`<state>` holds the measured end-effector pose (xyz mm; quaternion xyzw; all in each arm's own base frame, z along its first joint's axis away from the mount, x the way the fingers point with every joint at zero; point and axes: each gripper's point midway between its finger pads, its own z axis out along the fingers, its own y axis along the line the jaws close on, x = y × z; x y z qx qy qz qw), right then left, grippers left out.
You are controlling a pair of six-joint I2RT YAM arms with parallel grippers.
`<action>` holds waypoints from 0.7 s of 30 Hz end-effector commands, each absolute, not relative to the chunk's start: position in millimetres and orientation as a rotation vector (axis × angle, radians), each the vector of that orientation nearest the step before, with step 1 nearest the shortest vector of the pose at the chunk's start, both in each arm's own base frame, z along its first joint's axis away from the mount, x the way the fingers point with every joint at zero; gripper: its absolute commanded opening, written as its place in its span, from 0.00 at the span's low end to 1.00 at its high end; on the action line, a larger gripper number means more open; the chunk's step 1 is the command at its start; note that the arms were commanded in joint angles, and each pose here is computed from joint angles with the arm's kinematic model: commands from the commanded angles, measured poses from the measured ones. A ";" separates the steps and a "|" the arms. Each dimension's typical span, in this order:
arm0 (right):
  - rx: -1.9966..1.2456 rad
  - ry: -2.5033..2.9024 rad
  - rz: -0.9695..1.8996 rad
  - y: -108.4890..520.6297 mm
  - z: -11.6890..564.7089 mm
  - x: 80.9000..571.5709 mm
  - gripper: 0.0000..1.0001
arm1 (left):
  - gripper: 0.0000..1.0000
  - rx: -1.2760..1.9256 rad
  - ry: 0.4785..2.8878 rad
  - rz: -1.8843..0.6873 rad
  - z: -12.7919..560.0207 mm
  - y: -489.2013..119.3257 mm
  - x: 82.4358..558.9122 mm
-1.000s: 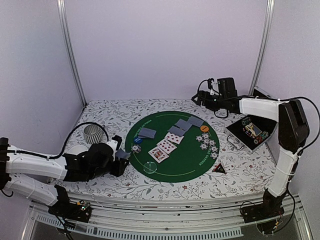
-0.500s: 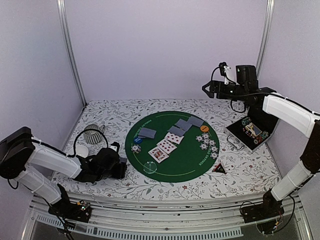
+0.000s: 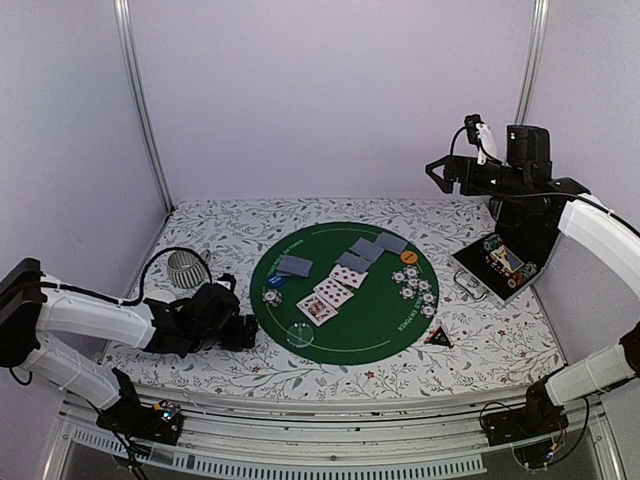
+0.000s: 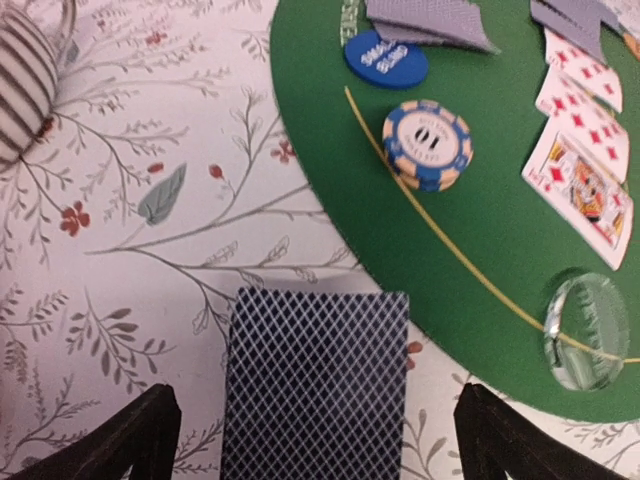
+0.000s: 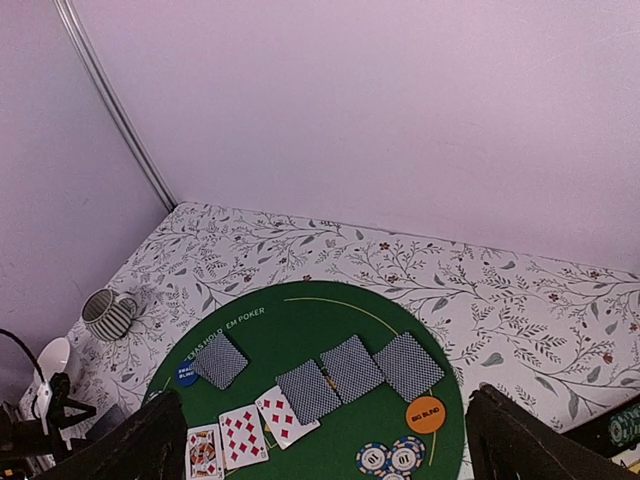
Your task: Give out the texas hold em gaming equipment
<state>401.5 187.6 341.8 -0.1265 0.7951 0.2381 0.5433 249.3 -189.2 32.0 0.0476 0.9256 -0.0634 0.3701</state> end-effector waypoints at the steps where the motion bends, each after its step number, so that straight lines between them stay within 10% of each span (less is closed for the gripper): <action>1: -0.284 1.860 0.534 155.7 348.8 388.8 0.99 | 0.98 0.115 2.270 -0.139 89.4 -191.1 262.6; 13: 0.056 1.628 0.227 -5.3 260.0 364.7 0.99 | 0.98 -0.051 1.816 -0.034 236.6 -111.3 330.1; 21: 0.128 1.529 0.092 -30.7 199.9 354.6 0.99 | 0.98 -0.327 1.596 0.308 228.9 -0.7 342.4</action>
